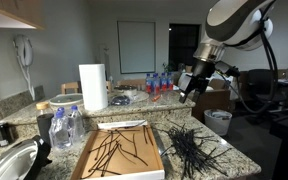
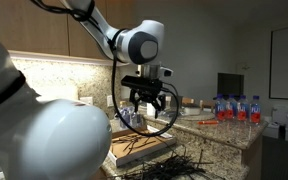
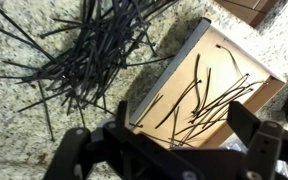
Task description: Remove some zip-ties from the box and place them on the counter
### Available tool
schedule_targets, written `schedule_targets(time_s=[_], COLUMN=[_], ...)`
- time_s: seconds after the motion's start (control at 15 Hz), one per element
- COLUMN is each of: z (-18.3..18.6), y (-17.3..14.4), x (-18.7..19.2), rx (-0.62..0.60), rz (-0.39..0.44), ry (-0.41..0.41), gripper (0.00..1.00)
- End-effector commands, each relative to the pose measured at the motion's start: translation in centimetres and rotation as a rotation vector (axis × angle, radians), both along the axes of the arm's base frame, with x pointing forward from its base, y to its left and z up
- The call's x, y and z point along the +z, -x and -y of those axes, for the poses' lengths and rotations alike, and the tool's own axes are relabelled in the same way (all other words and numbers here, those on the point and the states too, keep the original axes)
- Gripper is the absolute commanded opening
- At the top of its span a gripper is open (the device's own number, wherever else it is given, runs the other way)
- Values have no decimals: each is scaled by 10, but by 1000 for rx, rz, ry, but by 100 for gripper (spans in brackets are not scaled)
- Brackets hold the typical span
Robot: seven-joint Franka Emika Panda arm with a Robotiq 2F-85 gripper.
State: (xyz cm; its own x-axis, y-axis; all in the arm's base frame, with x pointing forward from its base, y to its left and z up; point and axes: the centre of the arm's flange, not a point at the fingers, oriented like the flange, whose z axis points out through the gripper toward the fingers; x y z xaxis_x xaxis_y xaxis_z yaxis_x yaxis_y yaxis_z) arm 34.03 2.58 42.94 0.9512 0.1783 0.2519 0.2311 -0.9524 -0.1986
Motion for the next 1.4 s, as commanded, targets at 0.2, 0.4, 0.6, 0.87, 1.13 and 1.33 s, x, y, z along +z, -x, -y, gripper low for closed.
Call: schedule_targets(time_s=[0.2,0.4,0.6,0.87,1.13,1.33], z=[-150,-199,-181,-175,-184,-200], y=[-23,-27,-8,-10,-12,-21], x=[-62,-90,-78,-69,-86,-104], rx=[51,74,96,82,88,108], rz=[-5,4,-5,12,-18,-4], ry=[-39,-46,-22,-33,-32,-23], gripper=[100,100,100,100,100,100])
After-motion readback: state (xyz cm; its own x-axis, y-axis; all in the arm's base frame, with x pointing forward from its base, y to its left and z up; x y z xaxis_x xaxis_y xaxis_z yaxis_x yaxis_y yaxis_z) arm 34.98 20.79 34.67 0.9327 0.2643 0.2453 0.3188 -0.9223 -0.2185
